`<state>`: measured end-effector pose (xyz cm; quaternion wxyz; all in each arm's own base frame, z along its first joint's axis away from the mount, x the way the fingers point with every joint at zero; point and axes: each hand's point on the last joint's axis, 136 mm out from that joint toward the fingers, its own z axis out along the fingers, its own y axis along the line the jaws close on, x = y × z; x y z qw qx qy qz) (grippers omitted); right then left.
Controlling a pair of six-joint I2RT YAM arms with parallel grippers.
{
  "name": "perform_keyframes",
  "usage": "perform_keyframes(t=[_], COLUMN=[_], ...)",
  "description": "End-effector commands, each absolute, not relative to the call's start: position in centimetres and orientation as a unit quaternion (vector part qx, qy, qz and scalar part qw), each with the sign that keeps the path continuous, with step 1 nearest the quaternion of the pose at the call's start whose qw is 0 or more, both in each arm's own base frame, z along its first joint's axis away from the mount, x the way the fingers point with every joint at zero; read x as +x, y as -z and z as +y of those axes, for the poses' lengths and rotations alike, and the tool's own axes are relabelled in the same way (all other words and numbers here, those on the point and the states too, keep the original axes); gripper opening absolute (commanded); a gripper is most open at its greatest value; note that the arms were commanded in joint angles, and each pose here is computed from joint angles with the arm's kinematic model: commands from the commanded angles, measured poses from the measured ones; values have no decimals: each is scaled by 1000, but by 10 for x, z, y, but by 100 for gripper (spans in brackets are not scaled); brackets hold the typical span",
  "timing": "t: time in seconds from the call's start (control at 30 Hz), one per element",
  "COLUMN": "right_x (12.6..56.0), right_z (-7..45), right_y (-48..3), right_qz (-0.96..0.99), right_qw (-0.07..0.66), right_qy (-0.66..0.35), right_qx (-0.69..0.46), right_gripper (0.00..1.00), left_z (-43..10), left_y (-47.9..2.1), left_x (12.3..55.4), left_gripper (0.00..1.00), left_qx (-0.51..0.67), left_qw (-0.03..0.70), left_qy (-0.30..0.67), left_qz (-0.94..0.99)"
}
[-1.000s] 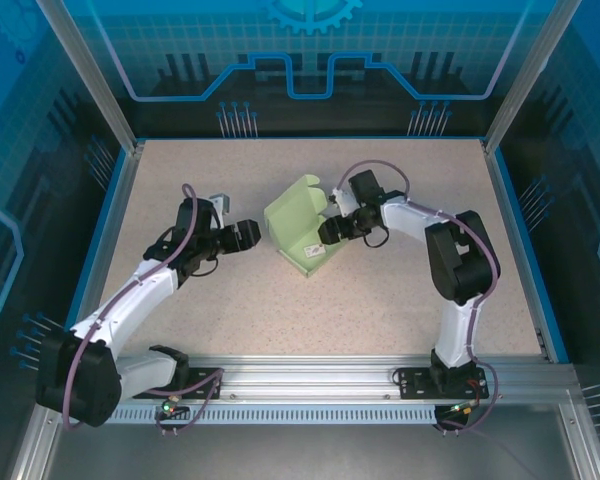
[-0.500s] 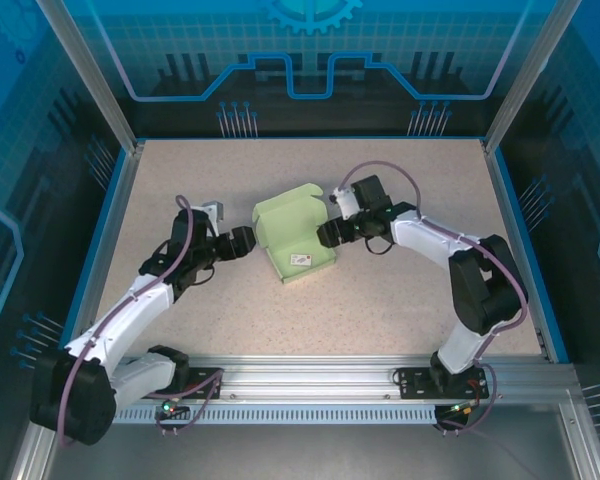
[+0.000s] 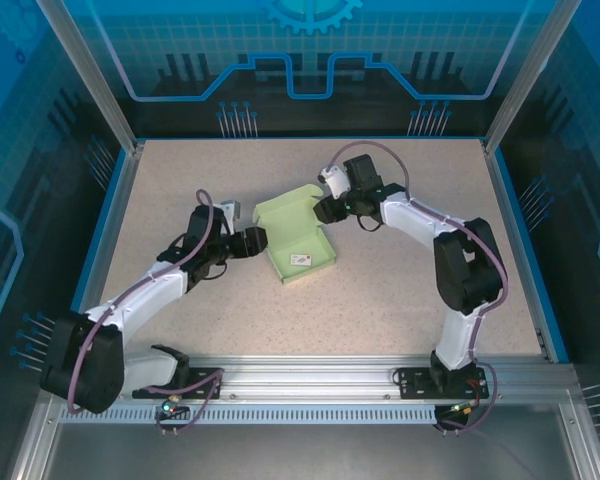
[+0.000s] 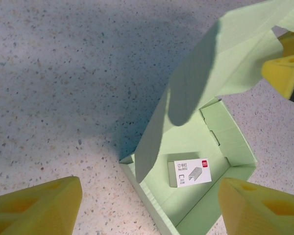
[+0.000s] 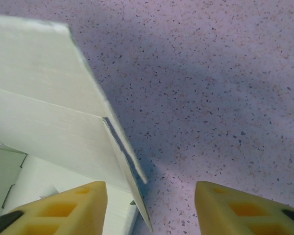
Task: Fold the paper box
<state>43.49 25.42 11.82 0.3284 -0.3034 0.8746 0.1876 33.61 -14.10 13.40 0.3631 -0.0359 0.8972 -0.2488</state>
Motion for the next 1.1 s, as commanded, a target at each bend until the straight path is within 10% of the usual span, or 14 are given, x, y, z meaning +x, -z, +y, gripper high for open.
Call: perform_keyframes(t=[0.0, 1.07], right_x=[438, 427], right_z=[264, 271], right_y=[-121, -126], right_qz=[865, 884], right_qw=[328, 322], right_qy=[-195, -151], right_qx=[-327, -303], right_gripper=[44, 6], left_z=[-149, -166], left_y=[-147, -134], left_x=[346, 387], left_gripper=[71, 11], left_qx=[-12, 4], left_qw=[379, 374], left_qy=[249, 202], left_qz=[891, 905])
